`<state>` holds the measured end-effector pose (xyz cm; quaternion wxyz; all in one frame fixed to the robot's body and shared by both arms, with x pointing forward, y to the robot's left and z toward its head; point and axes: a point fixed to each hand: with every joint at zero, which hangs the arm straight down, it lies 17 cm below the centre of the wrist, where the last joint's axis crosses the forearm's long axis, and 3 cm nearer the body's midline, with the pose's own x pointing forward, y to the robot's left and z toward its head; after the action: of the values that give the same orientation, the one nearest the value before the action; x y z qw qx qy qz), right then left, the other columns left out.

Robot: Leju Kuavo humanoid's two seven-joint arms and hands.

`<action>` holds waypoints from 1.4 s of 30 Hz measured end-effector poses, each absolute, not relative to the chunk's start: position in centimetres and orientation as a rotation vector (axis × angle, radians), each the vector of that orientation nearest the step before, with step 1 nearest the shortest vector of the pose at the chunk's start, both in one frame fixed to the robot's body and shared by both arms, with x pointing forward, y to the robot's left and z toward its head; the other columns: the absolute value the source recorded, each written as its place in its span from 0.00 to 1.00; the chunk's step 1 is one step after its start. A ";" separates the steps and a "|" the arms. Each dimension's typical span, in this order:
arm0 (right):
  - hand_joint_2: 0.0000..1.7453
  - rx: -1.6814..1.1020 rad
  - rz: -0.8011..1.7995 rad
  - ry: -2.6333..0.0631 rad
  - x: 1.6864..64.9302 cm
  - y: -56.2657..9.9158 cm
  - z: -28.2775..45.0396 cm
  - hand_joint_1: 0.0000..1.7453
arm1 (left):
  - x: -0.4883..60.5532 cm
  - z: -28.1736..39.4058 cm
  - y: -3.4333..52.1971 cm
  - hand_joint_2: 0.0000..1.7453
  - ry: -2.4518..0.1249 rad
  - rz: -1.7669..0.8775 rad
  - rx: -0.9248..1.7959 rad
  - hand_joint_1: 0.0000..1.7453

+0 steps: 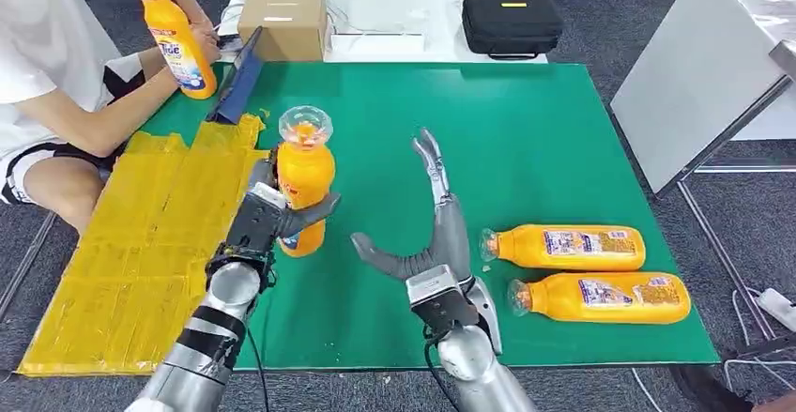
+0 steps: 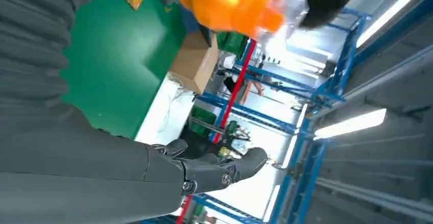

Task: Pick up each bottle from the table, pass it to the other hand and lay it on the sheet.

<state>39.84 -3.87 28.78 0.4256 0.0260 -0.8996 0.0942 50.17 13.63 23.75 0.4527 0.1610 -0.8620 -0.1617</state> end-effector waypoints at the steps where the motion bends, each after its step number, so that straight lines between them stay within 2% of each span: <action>1: 1.00 0.065 0.232 -2.242 40.1 -4.1 28.8 0.00 | 50.7 24.0 14.1 1.00 -2.125 -0.427 0.483 1.00; 7: 1.00 -0.024 0.235 -2.252 41.6 -7.0 29.2 0.00 | 55.0 23.1 19.9 1.00 -2.012 -0.521 0.775 1.00; 12: 1.00 -0.115 0.238 -2.271 42.0 -8.9 29.4 0.00 | 56.3 22.2 22.9 1.00 -1.934 -0.594 0.976 1.00; 17: 1.00 -0.244 0.285 -2.260 43.9 -11.7 29.3 0.00 | 56.8 19.5 25.2 1.00 -1.768 -0.906 1.293 1.00; 25: 1.00 -0.366 0.424 -2.205 46.9 -14.1 27.8 0.00 | 56.0 15.1 28.0 1.00 -1.574 -1.241 1.485 1.00; 35: 1.00 -0.431 0.503 -2.172 49.0 -15.3 27.0 0.00 | 55.1 11.2 29.4 1.00 -1.455 -1.362 1.495 1.00; 36: 1.00 -0.433 0.513 -2.175 49.1 -15.1 27.1 0.00 | 55.1 10.8 29.1 1.00 -1.453 -1.383 1.486 0.82; 37: 1.00 -0.432 0.516 -2.179 49.2 -15.0 27.2 0.00 | 55.0 10.4 28.8 1.00 -1.454 -1.404 1.473 0.49; 42: 1.00 -0.417 0.515 -2.184 49.2 -14.6 26.9 0.00 | 54.4 8.9 27.9 1.00 -1.457 -1.459 1.431 0.49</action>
<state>49.16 -14.62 26.89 0.4164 -0.1663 -0.8700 0.2052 54.38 27.87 8.92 0.3107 0.5420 -0.5517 -0.5526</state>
